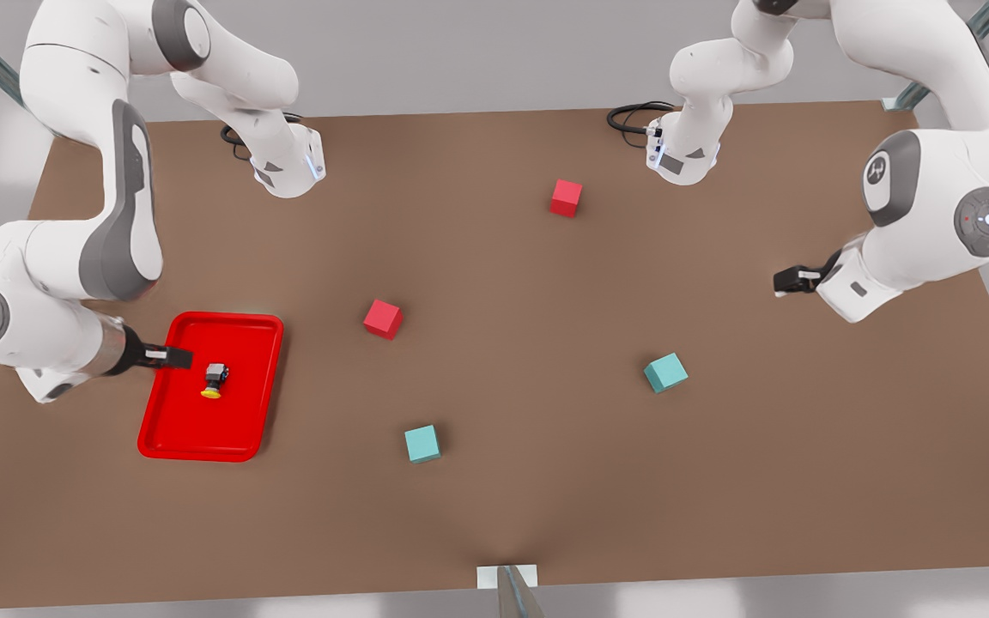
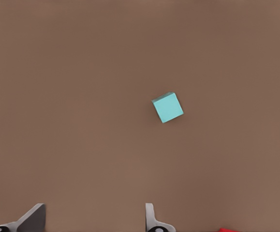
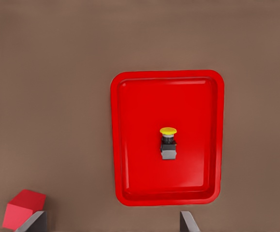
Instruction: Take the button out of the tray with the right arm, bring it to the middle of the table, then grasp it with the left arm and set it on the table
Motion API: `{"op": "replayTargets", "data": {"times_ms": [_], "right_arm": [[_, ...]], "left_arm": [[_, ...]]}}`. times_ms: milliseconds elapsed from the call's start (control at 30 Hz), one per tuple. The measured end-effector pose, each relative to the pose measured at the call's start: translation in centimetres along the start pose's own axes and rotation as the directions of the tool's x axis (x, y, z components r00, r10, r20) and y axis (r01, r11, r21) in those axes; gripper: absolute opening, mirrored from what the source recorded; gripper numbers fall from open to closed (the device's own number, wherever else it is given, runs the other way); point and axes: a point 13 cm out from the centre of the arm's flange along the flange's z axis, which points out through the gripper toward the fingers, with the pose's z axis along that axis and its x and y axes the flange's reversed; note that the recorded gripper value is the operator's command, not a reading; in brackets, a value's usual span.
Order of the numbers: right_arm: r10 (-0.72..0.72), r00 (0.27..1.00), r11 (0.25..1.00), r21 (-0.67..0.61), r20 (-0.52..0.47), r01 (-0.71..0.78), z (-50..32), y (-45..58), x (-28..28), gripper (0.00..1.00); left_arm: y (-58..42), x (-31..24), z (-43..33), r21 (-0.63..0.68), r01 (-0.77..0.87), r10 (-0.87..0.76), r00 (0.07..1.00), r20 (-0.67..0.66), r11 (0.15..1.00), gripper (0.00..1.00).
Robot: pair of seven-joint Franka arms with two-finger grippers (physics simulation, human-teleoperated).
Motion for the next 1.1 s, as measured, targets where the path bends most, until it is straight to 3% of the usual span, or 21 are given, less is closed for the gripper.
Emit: {"op": "replayTargets", "data": {"times_ms": [200, 600, 800, 1100], "right_arm": [[0.016, 1.0, 0.999, -0.031, 0.011, -0.015, 0.1, 0.6, 0.2, 1.0], [0.033, 0.992, 0.998, -0.046, -0.125, -0.039, 14.7, -0.7, -1.2, 1.0], [0.036, 0.991, 0.997, -0.064, -0.127, -0.045, 19.2, -2.0, -0.1, 1.0], [0.044, 0.995, 0.996, -0.069, -0.086, -0.05, 22.7, -3.7, -0.5, 1.0]], "left_arm": [[-0.4, -2.0, -0.7, -0.017, -0.015, 0.017, 0.997, 0.081, 1.0, 1.0], [-2.6, -3.8, 2.7, -0.011, -0.063, 0.063, 0.997, 0.04, 0.998, 1.0], [-14.2, -4.1, 1.4, -0.068, -0.249, 0.254, 0.963, 0.088, 0.966, 1.0], [-14.6, -3.6, -1.3, -0.002, -0.222, 0.221, 0.966, 0.135, 0.975, 1.0]]}}
